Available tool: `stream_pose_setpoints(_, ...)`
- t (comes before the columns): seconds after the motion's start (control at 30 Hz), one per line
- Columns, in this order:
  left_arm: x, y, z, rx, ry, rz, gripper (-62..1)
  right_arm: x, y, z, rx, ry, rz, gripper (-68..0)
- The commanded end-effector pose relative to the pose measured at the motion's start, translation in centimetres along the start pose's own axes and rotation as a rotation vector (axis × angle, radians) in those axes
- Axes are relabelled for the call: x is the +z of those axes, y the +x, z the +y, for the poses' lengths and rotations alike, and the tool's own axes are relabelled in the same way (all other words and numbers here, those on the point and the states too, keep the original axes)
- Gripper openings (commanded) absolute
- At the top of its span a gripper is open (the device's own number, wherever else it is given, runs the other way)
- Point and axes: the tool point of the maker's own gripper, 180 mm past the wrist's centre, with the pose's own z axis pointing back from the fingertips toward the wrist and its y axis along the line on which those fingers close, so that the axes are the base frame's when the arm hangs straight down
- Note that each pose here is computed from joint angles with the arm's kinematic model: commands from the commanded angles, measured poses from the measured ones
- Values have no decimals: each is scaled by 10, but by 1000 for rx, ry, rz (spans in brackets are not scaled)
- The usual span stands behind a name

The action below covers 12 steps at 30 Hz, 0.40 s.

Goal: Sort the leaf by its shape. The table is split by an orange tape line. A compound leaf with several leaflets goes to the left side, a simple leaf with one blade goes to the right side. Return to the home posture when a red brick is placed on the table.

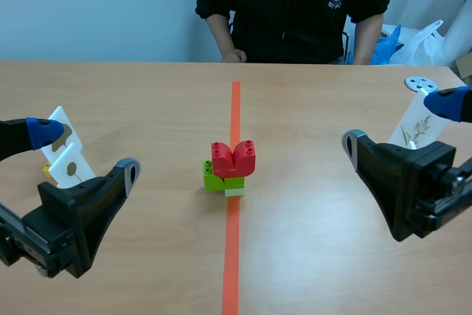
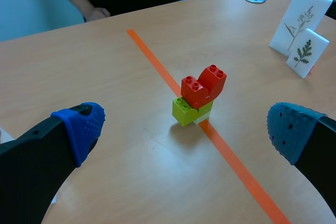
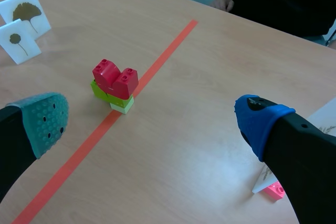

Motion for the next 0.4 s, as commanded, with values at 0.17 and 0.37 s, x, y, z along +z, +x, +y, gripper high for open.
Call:
stream_pose_setpoints(0.17,-1,7,-2,11,-6,-34,14,0,8,-3,4,-5,-32,4)
stream_pose_setpoints(0.37,-1,7,-2,11,-6,-34,14,-1,8,-2,2,-2,-32,4)
